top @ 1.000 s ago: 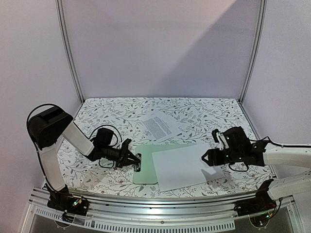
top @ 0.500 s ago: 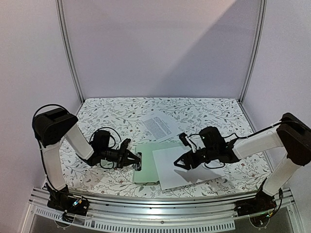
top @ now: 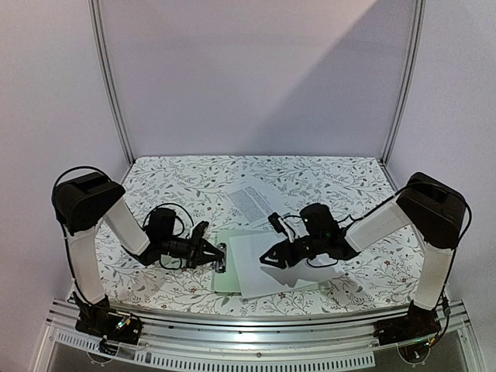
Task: Put the files into the folder
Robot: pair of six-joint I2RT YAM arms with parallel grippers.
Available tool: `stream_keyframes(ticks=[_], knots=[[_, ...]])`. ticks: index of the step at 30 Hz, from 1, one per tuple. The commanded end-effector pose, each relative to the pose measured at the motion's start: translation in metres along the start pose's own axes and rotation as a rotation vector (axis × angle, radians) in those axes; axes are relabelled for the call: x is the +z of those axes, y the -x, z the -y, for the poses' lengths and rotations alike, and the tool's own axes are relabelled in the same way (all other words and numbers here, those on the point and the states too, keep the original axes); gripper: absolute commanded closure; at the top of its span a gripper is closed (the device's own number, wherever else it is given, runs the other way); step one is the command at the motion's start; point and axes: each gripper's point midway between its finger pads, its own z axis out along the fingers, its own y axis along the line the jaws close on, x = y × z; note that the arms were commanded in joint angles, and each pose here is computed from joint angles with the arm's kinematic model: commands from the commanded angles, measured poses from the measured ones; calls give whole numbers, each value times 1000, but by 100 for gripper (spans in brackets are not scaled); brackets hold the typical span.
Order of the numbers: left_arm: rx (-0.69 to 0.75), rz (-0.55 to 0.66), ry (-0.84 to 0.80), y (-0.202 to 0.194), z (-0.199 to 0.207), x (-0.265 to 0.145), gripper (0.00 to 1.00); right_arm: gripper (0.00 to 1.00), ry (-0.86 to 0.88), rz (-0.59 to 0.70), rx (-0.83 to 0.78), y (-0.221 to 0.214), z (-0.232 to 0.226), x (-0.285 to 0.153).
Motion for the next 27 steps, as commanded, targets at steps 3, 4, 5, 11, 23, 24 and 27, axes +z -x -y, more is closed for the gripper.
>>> stream_keyframes(ticks=[3,4,5,11,23,24,27], knots=[[-62,-20,43,-8,-20,0,100,48,-60,2,106,-4,16,22],[-62,-20,43,-8,-20,-1,100,48,-62,1,115,-4,17,24],[-65,-21,45,-9,-21,-1,100,48,-70,0,127,-4,18,26],[-67,-18,45,-8,-21,-1,100,48,-100,-16,186,-10,20,34],[-77,-15,36,-8,-20,-1,100,48,-154,-55,203,-25,18,35],[-77,-14,35,-8,-19,-1,100,48,-154,-59,209,-25,17,34],[-78,-15,34,-8,-19,-1,100,48,-128,-61,226,-23,5,30]])
